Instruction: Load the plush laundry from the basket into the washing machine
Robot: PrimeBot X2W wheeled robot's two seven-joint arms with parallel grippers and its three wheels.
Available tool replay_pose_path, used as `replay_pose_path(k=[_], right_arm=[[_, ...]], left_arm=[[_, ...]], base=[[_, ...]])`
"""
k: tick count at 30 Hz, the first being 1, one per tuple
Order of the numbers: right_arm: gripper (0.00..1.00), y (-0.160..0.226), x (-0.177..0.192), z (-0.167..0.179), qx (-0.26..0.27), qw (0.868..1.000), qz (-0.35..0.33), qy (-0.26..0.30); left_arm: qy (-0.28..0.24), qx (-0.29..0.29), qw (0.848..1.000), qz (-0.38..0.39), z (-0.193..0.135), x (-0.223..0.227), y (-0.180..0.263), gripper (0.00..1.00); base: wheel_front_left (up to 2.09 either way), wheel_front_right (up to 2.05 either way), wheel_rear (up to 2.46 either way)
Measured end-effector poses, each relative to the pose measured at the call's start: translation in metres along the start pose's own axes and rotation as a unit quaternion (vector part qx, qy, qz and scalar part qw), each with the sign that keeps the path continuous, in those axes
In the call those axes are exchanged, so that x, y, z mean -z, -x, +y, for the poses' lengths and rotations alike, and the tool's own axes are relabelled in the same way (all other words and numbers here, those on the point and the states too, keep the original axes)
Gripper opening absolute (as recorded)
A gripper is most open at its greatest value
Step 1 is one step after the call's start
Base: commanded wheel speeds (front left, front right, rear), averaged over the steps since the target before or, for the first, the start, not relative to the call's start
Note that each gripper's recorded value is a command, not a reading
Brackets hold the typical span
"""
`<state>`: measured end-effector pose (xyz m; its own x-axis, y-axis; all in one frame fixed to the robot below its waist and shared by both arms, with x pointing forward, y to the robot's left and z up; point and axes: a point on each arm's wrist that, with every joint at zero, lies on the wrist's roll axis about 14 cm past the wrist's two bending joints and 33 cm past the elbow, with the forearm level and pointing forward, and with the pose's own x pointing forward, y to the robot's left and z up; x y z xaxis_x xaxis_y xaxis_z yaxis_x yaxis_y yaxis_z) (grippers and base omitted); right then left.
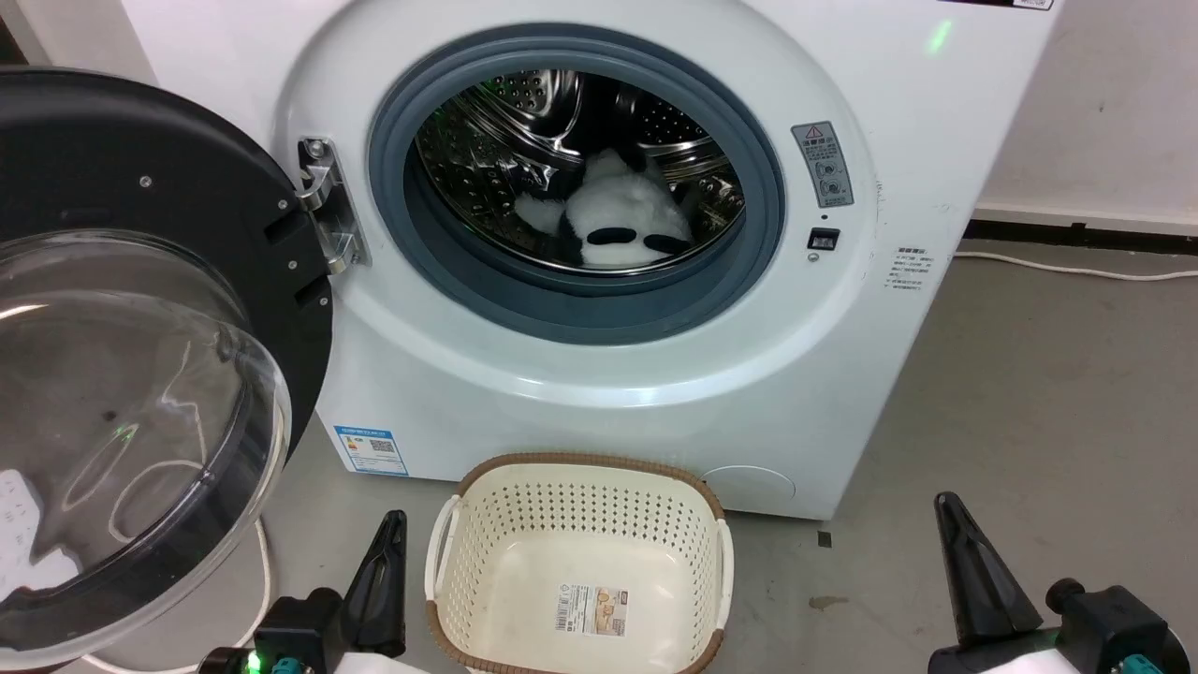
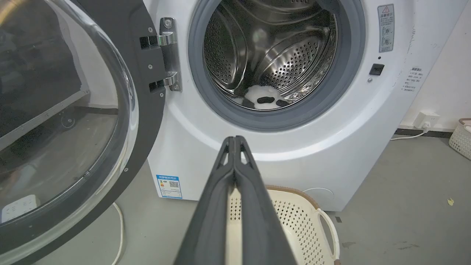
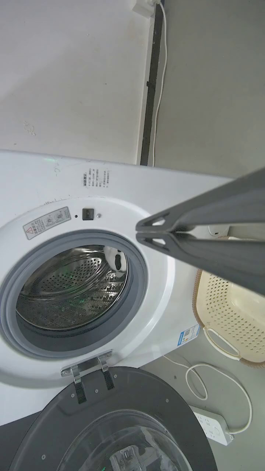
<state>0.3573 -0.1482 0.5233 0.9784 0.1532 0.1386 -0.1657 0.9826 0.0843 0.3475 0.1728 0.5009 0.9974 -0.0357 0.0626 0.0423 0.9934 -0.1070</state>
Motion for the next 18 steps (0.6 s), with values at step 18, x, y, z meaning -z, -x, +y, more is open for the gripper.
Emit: replay_pose_path(k=[18], right_arm=[[0.0, 0.0004, 0.0032, -0.0016, 0.002, 1.0, 0.016, 0.007]], left_arm=[[-0.008, 0.002, 1.0, 0.01, -0.001, -0.0002, -0.0027, 0.0]], base=[[0.0, 0.0, 0.0]])
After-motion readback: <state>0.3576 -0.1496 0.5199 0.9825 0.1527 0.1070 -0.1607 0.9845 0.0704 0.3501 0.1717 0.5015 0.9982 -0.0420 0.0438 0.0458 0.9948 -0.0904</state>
